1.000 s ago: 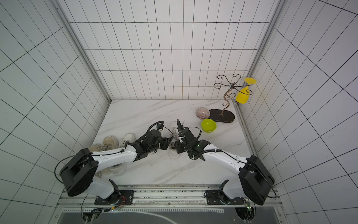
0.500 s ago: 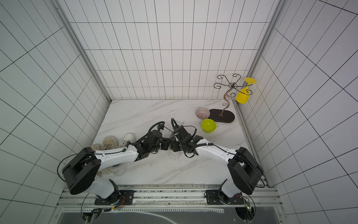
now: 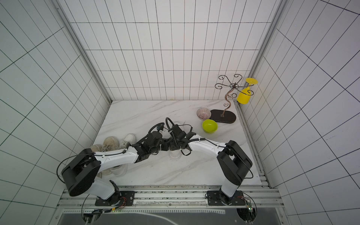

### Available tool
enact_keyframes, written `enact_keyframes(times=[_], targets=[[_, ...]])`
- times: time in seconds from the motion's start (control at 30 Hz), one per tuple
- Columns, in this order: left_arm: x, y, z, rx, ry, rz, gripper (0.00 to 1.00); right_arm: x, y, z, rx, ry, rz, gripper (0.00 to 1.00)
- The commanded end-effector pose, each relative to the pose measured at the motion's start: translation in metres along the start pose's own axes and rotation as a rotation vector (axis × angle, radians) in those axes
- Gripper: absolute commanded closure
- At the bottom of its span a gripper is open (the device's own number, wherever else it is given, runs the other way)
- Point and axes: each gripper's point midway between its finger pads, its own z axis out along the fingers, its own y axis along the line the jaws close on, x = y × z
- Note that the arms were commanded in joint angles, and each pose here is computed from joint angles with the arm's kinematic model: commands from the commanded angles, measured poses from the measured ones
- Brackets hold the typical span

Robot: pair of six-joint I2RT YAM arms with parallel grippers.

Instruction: Remove the insole from the shoe

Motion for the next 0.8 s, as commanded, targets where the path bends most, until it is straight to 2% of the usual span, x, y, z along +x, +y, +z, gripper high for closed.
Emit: enact_keyframes(times=[0.0,0.4,0.53,0.67,0.77], targets=[[0.002,0.009,-0.004,-0.015,-0.017,-0.037,1.0,0.045,-0.024,0.037,0.089,0.141,-0.009,0.46],[0.003,-0.003,-0.014,0.093,-0.046,-0.09,1.0,0.077,-0.069,0.098,0.311,0.244,-0.02,0.52],[0.002,-0.008,-0.015,0.121,-0.054,-0.098,1.0,0.083,-0.069,0.112,0.32,0.282,-0.037,0.55],[0.0,-0.007,-0.017,0.113,-0.065,-0.1,1.0,0.079,-0.065,0.114,0.305,0.27,-0.039,0.61],[-0.001,-0.005,-0.019,0.104,-0.071,-0.097,1.0,0.072,-0.064,0.11,0.306,0.247,-0.037,0.69]])
